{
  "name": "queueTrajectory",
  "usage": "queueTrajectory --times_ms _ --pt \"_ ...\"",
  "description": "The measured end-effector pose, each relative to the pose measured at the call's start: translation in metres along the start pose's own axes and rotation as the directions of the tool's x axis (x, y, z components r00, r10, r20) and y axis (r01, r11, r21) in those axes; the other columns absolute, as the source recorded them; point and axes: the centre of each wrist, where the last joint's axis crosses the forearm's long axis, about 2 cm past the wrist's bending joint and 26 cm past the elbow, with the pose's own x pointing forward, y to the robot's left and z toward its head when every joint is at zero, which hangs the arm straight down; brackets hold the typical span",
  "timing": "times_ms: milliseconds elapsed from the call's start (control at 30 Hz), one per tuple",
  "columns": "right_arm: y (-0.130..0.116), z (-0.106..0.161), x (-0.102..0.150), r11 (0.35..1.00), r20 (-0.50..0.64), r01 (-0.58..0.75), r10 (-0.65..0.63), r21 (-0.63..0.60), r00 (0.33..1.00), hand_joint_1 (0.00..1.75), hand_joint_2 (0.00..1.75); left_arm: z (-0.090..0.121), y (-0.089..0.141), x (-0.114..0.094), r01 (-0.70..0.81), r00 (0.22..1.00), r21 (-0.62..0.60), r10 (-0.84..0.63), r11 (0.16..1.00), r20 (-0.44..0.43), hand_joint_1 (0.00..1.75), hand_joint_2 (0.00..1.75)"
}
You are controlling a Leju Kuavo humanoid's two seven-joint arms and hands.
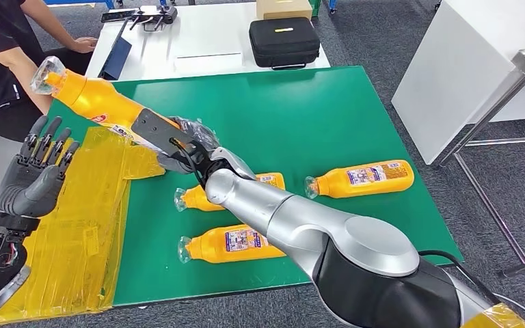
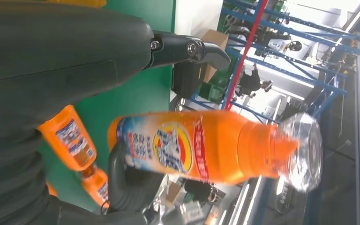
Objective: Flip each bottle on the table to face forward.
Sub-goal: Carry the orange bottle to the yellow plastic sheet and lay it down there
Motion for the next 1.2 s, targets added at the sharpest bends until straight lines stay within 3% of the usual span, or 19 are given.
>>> queueTrajectory --times_ms 400,767,1133,1167,1200 --pt "0.009 0.004 0.003 0.999 0.010 -0.019 0.019 0.032 1.000 1.75 1.75 0.010 -0.009 0.000 -0.030 0.999 -0.031 0.029 0.999 -0.026 0.00 1.75" --pt "0.066 0.042 0.019 0.967 0.151 -0.180 0.153 0.180 0.977 1.75 1.75 0.000 0.000 0.004 0.029 0.999 0.044 -0.028 0.999 -0.017 0.00 1.75" --pt "0.098 0.067 0.009 0.928 0.151 -0.176 0.133 0.328 0.980 1.75 1.75 0.008 0.018 0.033 0.078 0.996 0.076 -0.074 0.994 -0.056 0.00 1.75" --pt "0.100 0.068 0.008 0.926 0.148 -0.174 0.131 0.334 0.980 1.75 1.75 0.008 0.019 0.036 0.082 0.995 0.077 -0.078 0.994 -0.055 0.02 1.75" --pt "0.101 0.069 0.007 0.924 0.143 -0.170 0.128 0.341 0.981 1.75 1.75 0.009 0.020 0.039 0.083 0.995 0.077 -0.079 0.994 -0.055 0.45 1.75"
